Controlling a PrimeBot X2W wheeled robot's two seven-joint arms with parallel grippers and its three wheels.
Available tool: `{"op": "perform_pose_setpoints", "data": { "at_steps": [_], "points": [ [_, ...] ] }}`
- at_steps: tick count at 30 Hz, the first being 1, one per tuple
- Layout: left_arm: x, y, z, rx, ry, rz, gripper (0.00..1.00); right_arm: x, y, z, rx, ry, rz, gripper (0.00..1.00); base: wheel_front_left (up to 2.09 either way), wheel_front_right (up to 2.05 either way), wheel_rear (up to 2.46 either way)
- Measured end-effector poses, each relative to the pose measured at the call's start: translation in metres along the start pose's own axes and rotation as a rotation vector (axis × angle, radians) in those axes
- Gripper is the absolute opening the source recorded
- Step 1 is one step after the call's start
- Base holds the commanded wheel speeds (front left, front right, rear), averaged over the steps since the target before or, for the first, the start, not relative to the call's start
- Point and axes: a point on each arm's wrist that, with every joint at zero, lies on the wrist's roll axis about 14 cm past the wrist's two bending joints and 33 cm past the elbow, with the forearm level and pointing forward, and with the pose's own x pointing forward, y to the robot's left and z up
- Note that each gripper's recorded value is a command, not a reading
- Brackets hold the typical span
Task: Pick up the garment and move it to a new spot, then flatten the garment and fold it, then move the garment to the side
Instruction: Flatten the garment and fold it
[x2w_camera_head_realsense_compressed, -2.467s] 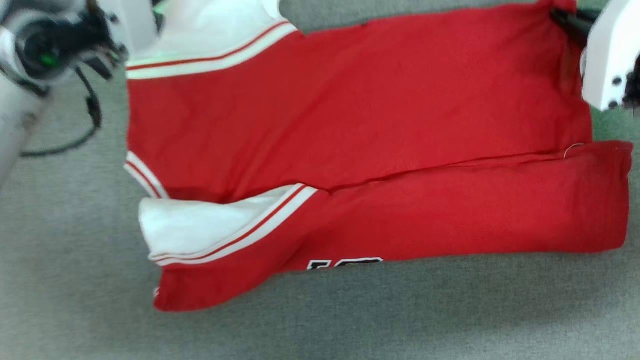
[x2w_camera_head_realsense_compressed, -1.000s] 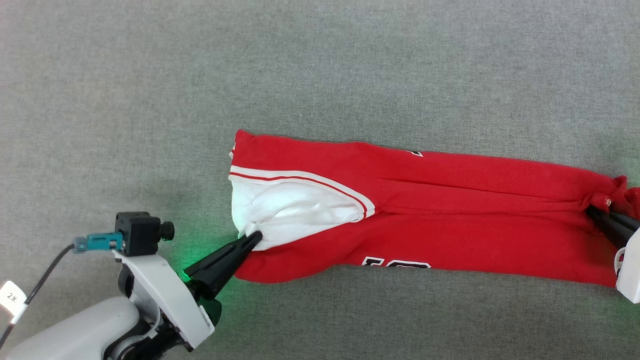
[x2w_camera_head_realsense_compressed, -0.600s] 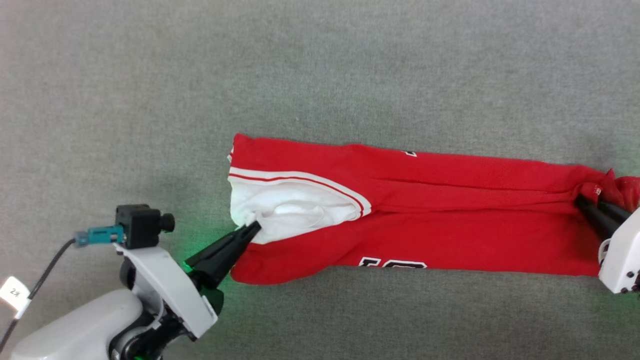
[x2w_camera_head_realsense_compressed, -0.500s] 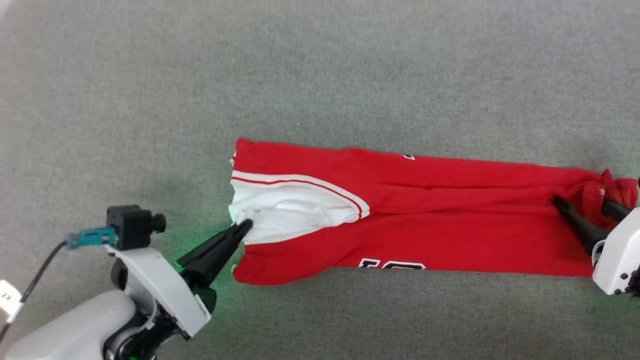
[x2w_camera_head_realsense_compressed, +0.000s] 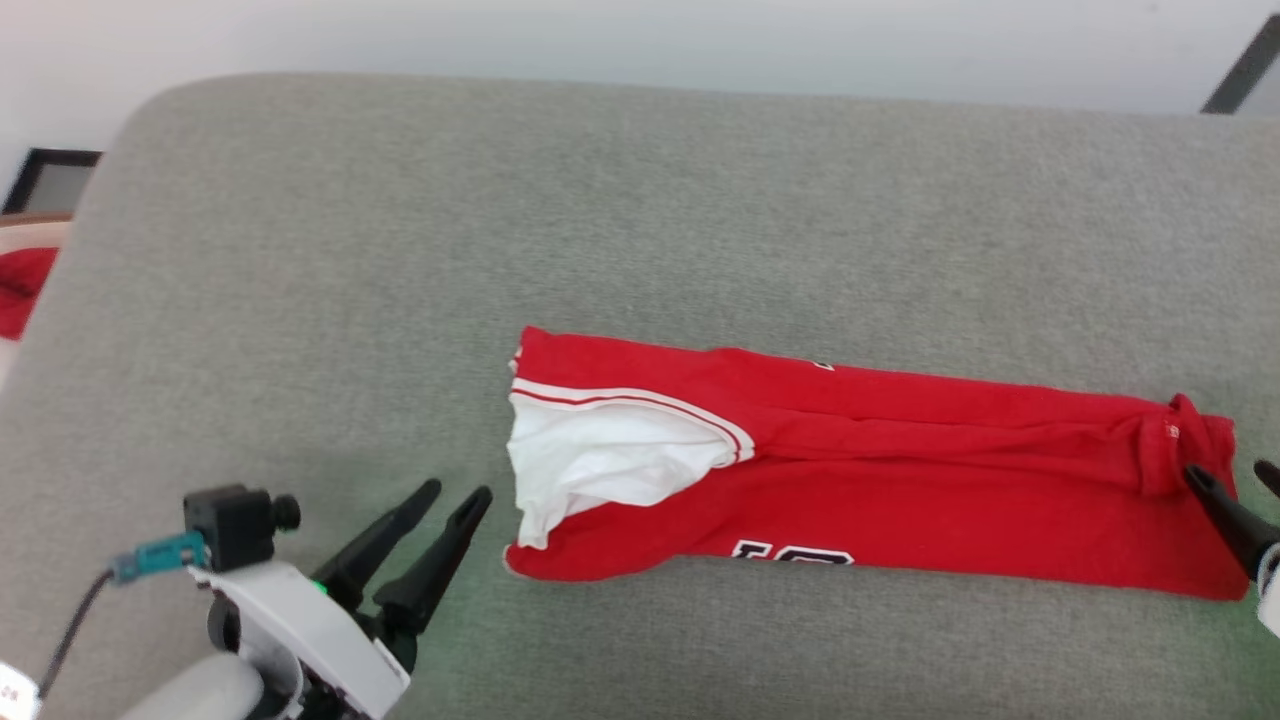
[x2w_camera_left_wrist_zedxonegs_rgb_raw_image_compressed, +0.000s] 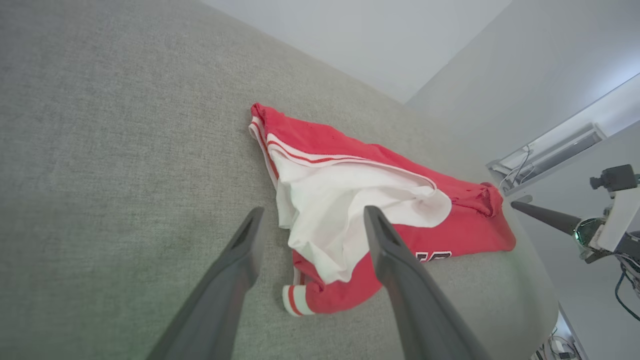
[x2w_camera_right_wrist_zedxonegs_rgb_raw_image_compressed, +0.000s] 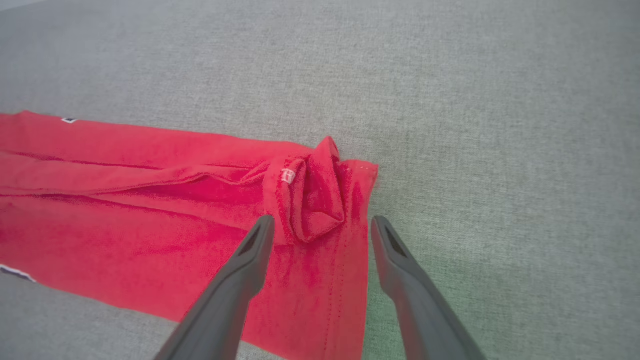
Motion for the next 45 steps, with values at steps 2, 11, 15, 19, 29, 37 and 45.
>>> {"op": "perform_pose_setpoints", "data": {
  "at_steps": [2,11,15,19,29,37,45],
  "points": [
    [-0.008,0.004,-0.002,-0.011,-0.024,0.029,1.0,-0.001,-0.002,-0.004,0.009,0.016,-0.005,1.0,0.0,0.0,0.0],
    [-0.041,0.034,0.01,0.057,-0.16,0.178,1.0,0.003,-0.007,-0.009,0.032,0.078,-0.016,1.0,0.0,0.0,0.0],
    [-0.05,0.043,0.026,0.167,-0.217,0.238,1.0,0.005,-0.008,-0.007,0.041,0.087,-0.022,1.0,0.0,0.0,0.0],
    [-0.051,0.045,0.045,0.319,-0.268,0.272,1.0,0.005,-0.011,-0.007,0.055,0.098,-0.028,1.0,0.0,0.0,0.0],
    [-0.047,0.045,0.057,0.395,-0.363,0.324,1.0,0.008,-0.018,-0.019,0.116,0.203,-0.053,1.0,0.0,0.0,0.0],
    [-0.034,0.057,0.039,0.373,-0.324,0.361,1.0,0.039,-0.004,-0.025,0.158,0.279,-0.028,1.0,0.0,0.0,0.0],
    [-0.036,0.061,0.036,0.359,-0.317,0.381,1.0,0.056,0.009,-0.035,0.103,0.378,-0.019,1.0,0.0,0.0,0.0]
  ]
}}
